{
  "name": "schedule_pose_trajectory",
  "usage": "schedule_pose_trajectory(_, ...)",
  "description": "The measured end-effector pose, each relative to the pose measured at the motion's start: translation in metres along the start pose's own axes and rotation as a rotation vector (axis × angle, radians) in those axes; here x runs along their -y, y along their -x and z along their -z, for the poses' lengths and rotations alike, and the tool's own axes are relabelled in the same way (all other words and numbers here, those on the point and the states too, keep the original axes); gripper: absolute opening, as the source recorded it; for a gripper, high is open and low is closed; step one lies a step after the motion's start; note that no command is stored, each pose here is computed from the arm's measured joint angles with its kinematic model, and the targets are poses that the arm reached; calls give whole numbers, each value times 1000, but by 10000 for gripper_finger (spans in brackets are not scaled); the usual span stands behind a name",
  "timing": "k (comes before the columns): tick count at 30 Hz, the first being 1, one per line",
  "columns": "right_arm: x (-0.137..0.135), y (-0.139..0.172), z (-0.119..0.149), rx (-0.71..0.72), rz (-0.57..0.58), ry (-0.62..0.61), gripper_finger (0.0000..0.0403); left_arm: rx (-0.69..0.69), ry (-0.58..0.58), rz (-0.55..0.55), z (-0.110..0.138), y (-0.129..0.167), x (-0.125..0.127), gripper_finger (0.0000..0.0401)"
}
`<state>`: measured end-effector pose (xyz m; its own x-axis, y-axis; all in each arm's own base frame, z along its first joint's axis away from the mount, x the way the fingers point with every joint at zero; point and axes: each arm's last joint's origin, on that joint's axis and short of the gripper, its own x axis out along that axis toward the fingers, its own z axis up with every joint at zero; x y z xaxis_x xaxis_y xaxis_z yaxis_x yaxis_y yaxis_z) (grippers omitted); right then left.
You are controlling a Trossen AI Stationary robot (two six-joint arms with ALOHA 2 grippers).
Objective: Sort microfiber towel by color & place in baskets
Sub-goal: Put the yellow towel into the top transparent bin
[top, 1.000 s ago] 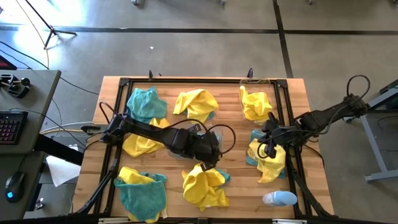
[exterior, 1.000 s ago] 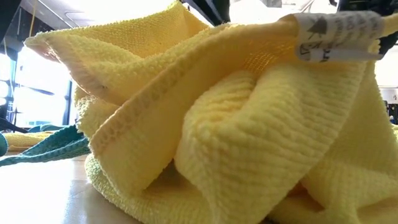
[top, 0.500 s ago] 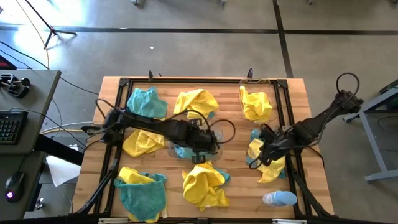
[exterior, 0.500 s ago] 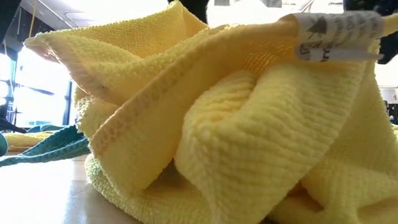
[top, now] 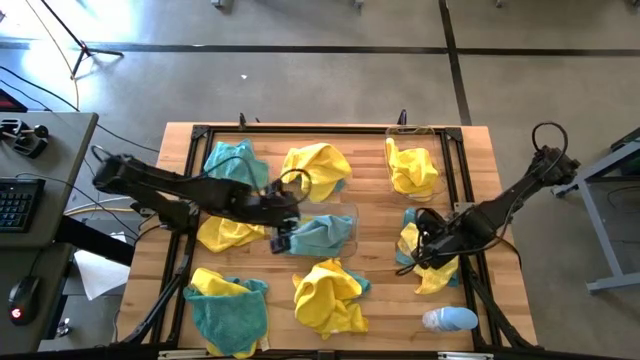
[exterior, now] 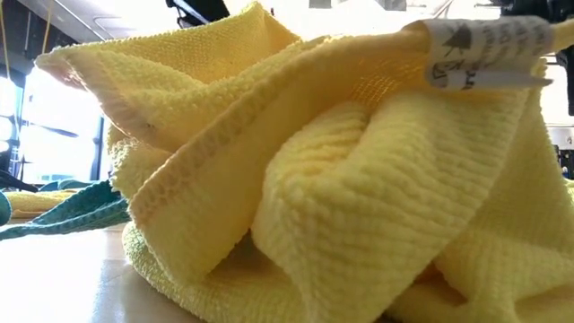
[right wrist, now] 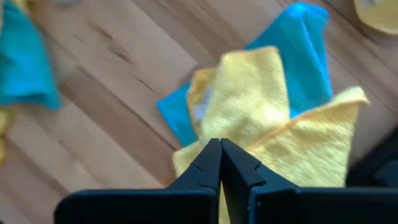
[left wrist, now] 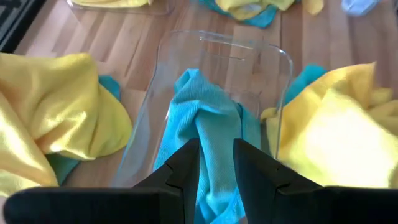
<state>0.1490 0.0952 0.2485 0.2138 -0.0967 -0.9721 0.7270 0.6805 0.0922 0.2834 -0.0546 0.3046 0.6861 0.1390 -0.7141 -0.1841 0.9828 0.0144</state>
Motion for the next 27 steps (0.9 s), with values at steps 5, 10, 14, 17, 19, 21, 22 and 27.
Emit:
schedule_pose_trajectory(5, 0, -9, -3, -87, 102, -27, 44, 63, 29, 25, 13, 15, -5, 87)
schedule_pose_trajectory(10, -4, -21, -2, -115, 200, -103, 93, 79, 28, 36, 21, 20, -7, 87)
schedule_pose_trajectory(14, -6, -35, 2, -157, 254, -161, 122, 68, 21, 33, 25, 20, -8, 87)
schedule_pose_trajectory(17, -2, -48, 6, -195, 261, -192, 133, 74, -1, 34, 24, 20, -8, 87)
schedule_pose_trajectory(19, -1, -59, 9, -221, 228, -203, 137, 74, -9, 33, 24, 20, -8, 87)
schedule_pose_trajectory(21, 0, -69, 13, -250, 193, -209, 139, 74, -10, 33, 24, 20, -8, 87)
schedule_pose_trajectory(22, 1, -74, 14, -260, 179, -212, 140, 74, -11, 33, 24, 20, -8, 87)
schedule_pose_trajectory(27, 9, -96, 21, -268, 139, -257, 140, 74, -19, 33, 24, 20, -8, 87)
